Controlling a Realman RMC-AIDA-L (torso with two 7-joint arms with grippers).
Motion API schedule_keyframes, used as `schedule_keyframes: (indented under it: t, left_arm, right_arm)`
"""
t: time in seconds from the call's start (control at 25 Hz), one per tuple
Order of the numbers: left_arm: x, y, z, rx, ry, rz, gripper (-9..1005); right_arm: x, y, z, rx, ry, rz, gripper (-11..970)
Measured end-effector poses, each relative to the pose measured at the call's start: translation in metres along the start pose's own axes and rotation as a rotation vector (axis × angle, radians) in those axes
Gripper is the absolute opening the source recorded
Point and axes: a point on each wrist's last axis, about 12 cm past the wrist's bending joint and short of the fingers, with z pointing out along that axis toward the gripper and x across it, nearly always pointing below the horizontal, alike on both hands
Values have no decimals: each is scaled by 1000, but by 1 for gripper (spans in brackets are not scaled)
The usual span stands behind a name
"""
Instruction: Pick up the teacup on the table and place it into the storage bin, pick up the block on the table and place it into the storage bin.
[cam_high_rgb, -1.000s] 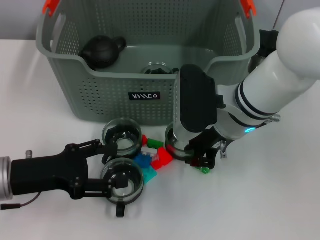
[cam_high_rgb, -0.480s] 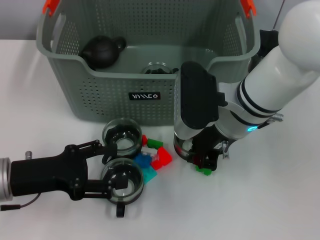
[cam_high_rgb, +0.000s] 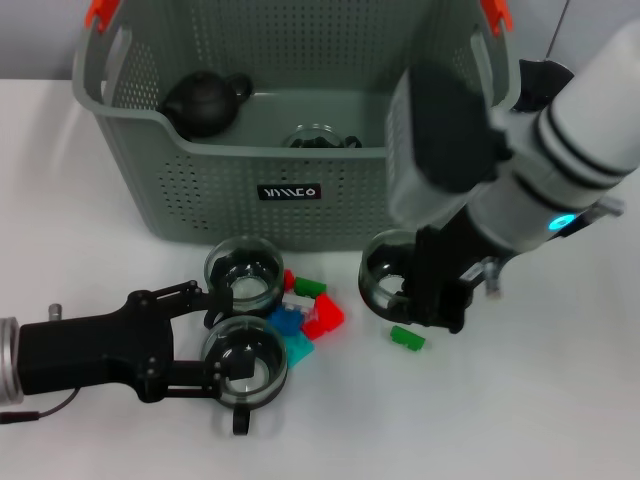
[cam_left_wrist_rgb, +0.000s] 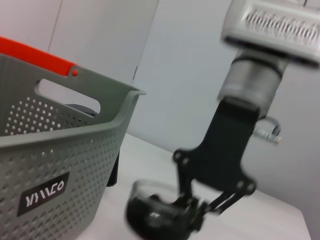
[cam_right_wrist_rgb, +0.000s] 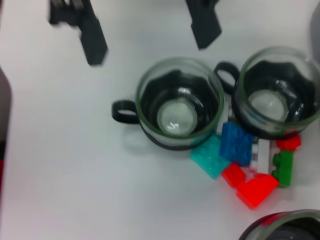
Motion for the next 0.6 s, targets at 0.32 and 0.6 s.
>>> schedule_keyframes:
  t: [0.32, 0.6]
  left_arm:
    - [-1, 0, -1, -3, -4, 4, 932]
    - [-5, 3, 0, 0, -7, 13, 932]
  right_arm:
    - [0, 5, -74, -64, -193, 48, 55]
    - [-15, -10, -122, 88, -415, 64, 54]
